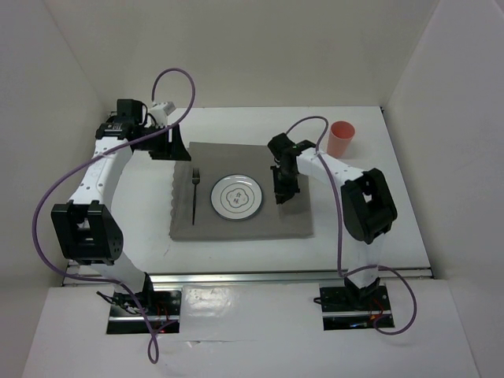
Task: Set the dinner table for one person
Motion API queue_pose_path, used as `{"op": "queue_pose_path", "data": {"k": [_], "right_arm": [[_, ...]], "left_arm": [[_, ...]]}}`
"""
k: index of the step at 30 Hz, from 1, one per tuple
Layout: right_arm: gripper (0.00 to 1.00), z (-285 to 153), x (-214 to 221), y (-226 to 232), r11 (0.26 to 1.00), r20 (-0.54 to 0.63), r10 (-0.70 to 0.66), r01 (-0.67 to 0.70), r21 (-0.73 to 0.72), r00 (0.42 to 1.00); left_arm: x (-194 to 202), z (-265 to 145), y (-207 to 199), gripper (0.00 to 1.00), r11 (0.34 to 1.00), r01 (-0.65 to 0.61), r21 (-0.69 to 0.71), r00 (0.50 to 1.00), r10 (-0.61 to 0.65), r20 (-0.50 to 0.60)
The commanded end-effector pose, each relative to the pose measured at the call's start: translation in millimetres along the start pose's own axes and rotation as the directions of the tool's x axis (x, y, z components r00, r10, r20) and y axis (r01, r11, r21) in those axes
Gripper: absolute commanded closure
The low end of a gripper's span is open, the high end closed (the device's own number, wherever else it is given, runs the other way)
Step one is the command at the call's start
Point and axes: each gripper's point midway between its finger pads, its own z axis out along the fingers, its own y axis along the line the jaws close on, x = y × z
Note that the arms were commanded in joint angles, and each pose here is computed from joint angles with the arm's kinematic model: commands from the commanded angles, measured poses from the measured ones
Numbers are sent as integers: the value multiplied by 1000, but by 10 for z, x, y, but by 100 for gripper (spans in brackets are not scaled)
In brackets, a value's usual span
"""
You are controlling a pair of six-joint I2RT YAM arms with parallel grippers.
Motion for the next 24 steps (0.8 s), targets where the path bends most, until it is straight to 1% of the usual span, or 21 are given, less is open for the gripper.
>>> {"op": "queue_pose_path", "data": {"k": [1,4,9,13,14,15,17,19,20,21,22,23,24], "right_arm": [[100,4,46,-231,994,-43,-10,15,105,999],[100,179,22,-250,997,-59,-4,9,82,998],[100,422,105,-329,994,-122,12,1,105,993],[99,508,162,-343,994,-145,15,0,105,989],[97,521,216,-340,995,-163,18,-2,97,987],[94,541,222,-344,995,-160,17,-2,95,987],[91,548,210,-305,997,-157,25,-13,79,987],[85,516,192,-294,997,-147,24,-13,74,989],[72,516,192,-294,997,-147,24,-13,74,989],[68,516,192,-294,997,-147,24,-13,74,989],[68,505,221,-308,997,-159,26,-13,80,987],[59,494,190,-295,997,-152,16,-4,74,988],[56,486,209,-304,997,-160,17,-4,78,987]], "left_arm": [[-45,-115,12,34,999,-40,-34,999,40,27],[-14,-101,21,34,999,-35,-33,999,35,19],[-14,-101,25,34,998,-45,-33,999,46,19],[38,-90,32,34,999,-35,-32,999,36,4],[38,-90,32,34,999,-35,-32,999,35,4],[38,-90,32,34,999,-35,-32,999,35,4],[38,-90,32,34,999,-35,-32,999,35,4],[38,-90,32,34,999,-35,-32,999,35,4],[38,-90,32,34,999,-35,-32,999,35,4],[38,-90,32,34,999,-35,-32,999,35,4],[38,-90,32,34,999,-35,-32,999,35,4],[38,-90,32,34,999,-35,-32,999,35,4],[38,-90,32,34,999,-35,-32,999,35,4]]}}
